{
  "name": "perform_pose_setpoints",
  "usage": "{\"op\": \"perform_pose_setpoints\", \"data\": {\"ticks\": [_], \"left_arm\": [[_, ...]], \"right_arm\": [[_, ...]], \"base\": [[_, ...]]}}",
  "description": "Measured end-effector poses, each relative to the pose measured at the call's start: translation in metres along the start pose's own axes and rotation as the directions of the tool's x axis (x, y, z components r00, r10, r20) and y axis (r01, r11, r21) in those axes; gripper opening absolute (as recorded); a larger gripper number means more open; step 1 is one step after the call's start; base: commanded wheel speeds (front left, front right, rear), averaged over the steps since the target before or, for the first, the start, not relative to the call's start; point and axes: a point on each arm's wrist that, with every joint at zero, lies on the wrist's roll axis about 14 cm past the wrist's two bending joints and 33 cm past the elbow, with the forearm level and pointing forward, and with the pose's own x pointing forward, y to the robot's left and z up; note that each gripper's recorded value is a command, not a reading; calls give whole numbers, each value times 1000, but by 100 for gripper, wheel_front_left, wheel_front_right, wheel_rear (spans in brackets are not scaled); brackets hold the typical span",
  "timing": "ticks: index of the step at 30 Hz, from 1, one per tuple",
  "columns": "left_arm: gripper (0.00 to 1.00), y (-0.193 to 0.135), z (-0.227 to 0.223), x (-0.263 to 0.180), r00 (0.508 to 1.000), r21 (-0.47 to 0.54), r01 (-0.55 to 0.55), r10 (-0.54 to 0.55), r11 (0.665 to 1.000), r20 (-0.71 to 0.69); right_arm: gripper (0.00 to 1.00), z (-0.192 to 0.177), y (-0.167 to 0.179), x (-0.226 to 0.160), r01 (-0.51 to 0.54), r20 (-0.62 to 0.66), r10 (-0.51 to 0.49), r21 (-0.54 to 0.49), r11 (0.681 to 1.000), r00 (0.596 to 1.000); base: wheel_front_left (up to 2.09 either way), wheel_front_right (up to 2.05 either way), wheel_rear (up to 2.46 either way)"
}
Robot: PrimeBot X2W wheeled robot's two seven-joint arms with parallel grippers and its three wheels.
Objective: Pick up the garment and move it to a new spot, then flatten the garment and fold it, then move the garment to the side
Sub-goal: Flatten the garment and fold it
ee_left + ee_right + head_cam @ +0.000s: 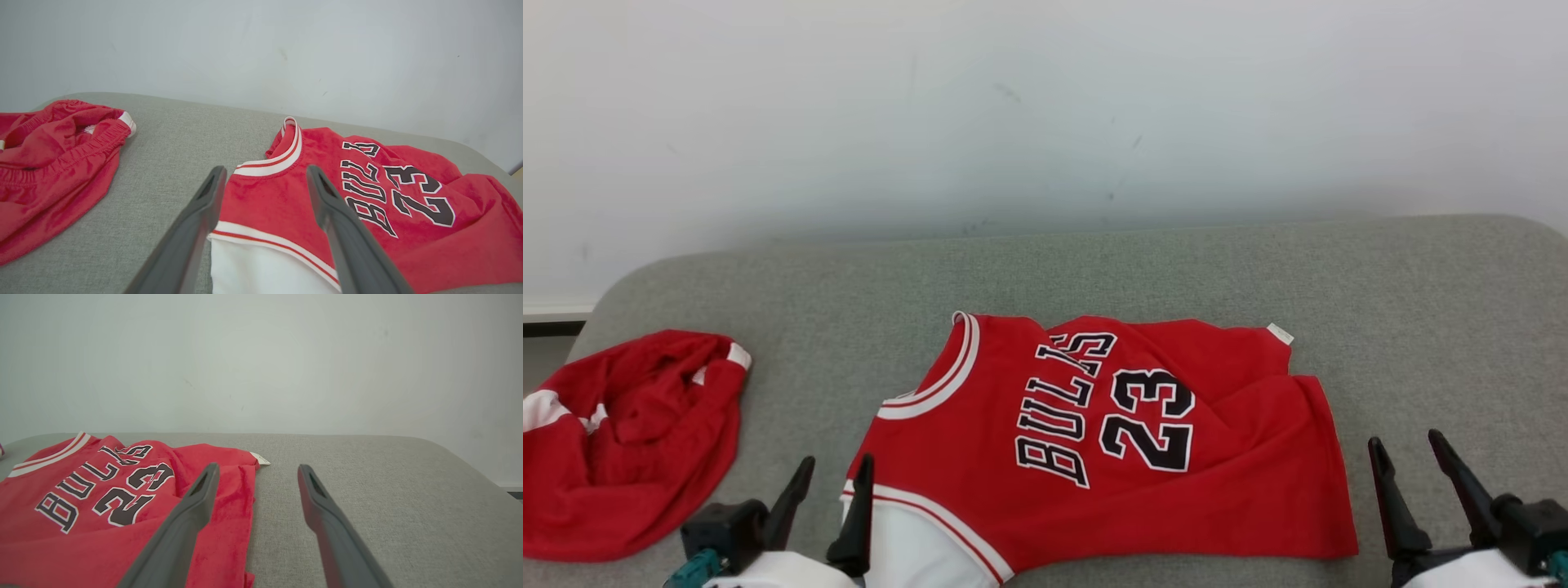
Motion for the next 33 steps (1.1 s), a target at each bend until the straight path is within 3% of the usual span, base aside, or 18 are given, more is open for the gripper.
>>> {"op": "perform_pose_setpoints", "data": {"ticks": [5,15,22,27,29,33], "left_arm": [[100,-3,1,4,1000,-5,14,-14,1000,14],[100,14,-9,11,1000,-13,-28,28,1000,-2],[100,31,-14,13,997,-18,-76,76,997,-11],[100,41,-17,10,994,-8,-105,105,994,-19],[100,44,-18,9,993,-10,-116,116,993,-21],[100,46,-21,8,992,-14,-124,124,992,-25]], "right_arm": [[100,11,1,33,-30,-25,30,-2,1000,999],[100,-7,5,118,-37,-288,69,114,993,955],[100,-57,16,140,-34,-553,111,148,988,826],[100,-95,36,133,-25,-702,170,212,977,691],[100,-99,37,132,-25,-726,175,212,977,666],[100,-102,35,134,-22,-738,170,207,978,653]], "base": [[0,0,0],[0,0,0],[0,0,0],[0,0,0],[0,0,0],[0,0,0]]}}
